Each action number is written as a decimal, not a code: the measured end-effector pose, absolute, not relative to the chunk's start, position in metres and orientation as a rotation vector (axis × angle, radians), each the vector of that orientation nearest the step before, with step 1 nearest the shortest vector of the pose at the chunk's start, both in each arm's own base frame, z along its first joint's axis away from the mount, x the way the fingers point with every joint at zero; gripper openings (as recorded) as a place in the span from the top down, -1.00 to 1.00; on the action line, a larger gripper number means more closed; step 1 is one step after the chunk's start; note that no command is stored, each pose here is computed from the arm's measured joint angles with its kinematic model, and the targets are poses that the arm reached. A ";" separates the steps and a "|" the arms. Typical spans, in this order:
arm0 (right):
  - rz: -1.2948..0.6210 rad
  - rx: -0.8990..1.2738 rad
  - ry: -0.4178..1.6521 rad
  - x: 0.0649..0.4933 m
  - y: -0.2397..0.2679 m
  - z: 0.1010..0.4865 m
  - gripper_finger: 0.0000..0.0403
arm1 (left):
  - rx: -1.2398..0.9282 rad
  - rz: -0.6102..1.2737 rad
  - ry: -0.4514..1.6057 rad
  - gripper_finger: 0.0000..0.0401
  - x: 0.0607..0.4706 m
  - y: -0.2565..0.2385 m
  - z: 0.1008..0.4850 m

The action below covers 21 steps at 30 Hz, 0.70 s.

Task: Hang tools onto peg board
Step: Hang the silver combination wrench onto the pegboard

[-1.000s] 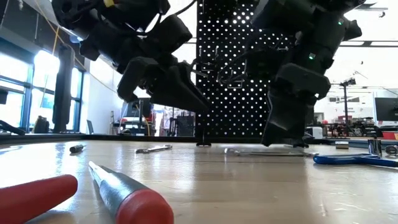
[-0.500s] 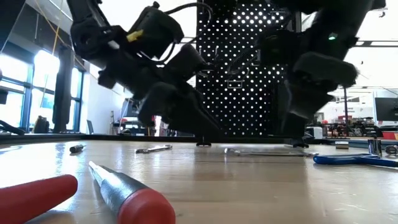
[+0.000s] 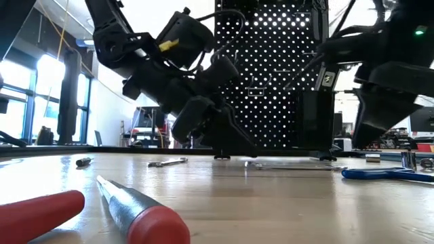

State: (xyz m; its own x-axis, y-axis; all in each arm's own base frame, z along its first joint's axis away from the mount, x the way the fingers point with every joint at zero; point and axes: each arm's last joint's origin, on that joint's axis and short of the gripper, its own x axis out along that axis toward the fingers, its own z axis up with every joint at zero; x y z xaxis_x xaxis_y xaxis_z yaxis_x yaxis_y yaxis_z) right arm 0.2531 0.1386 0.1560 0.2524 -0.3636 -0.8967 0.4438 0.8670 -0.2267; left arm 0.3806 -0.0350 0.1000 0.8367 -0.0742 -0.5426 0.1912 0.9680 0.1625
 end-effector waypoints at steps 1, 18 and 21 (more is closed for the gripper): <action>-0.561 0.076 1.194 0.251 0.140 0.156 0.64 | 0.214 -0.139 0.570 0.60 0.380 -0.034 0.099; -0.672 0.093 1.161 0.240 0.143 0.157 0.64 | 0.182 -0.201 0.558 0.83 0.382 -0.032 0.096; -0.711 0.109 1.151 0.239 0.142 0.158 0.64 | 0.171 -0.207 0.567 0.85 0.383 -0.032 0.086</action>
State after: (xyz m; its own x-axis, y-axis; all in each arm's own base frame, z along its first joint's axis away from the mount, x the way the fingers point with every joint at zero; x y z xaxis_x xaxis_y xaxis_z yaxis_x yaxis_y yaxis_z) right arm 0.2385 0.1421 0.1576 0.2169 -0.4585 -0.8618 0.5657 0.7785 -0.2718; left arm 0.3828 -0.0323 0.0862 0.8239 -0.1466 -0.5474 0.2404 0.9651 0.1035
